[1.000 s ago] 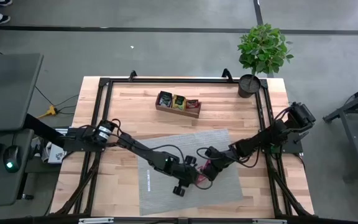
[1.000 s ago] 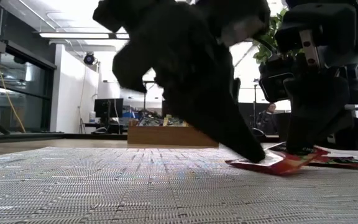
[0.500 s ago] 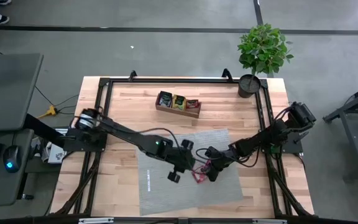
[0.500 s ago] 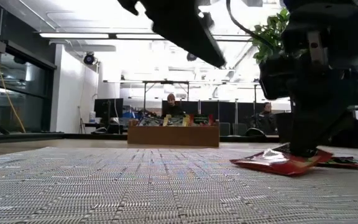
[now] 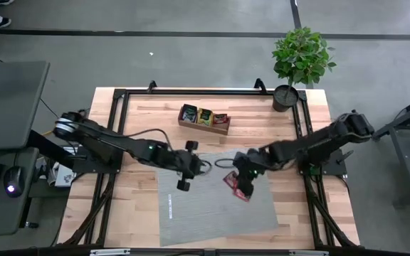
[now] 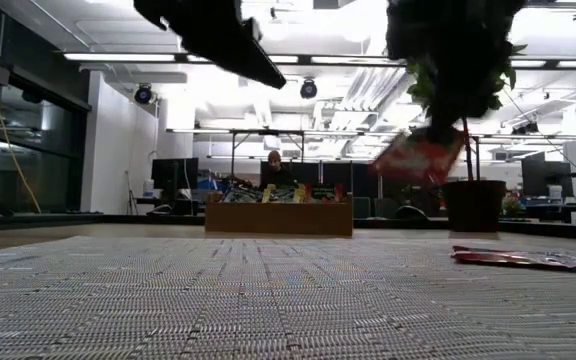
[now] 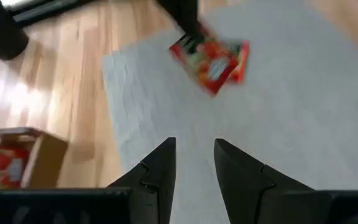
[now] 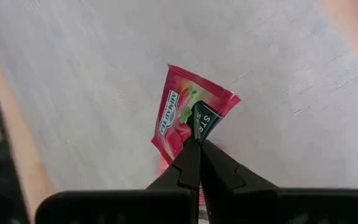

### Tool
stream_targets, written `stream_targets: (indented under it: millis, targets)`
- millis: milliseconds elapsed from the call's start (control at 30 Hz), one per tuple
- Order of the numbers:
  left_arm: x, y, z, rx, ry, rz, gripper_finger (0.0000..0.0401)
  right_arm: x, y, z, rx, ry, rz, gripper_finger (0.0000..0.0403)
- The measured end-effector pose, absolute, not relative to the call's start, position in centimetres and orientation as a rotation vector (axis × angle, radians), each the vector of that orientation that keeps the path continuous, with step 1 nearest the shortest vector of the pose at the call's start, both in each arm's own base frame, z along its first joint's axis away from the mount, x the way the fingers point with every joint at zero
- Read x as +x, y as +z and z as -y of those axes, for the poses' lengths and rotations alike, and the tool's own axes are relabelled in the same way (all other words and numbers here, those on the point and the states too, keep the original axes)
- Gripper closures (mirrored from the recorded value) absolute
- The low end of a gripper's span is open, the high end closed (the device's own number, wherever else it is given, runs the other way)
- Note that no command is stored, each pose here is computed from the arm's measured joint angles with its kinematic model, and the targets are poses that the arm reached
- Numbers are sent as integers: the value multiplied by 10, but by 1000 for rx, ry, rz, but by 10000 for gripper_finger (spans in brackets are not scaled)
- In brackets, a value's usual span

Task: Pick & Place Tea
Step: Put the red tea bag into the right section of the wooden organizer

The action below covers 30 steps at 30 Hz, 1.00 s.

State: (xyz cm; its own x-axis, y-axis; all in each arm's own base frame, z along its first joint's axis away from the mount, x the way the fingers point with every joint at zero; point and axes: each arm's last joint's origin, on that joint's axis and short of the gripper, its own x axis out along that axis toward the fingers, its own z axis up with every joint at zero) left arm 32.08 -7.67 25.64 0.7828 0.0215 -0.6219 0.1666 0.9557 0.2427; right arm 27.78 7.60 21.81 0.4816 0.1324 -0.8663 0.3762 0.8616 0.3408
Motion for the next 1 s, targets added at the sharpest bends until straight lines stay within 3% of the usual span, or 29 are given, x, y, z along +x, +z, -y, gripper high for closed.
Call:
stream_targets:
  millis: [533, 767, 1000]
  targets:
    - [251, 200, 30, -137, -56, -139, 293, 286, 336, 19, -5, -161, -1112, 402]
    - [226, 181, 19, -261, -34, -10, 293, 292, 354, 46, -210, -209, -1082, 402]
    - [223, 181, 18, -266, -33, 28, 293, 326, 336, 69, -328, -184, -1176, 402]
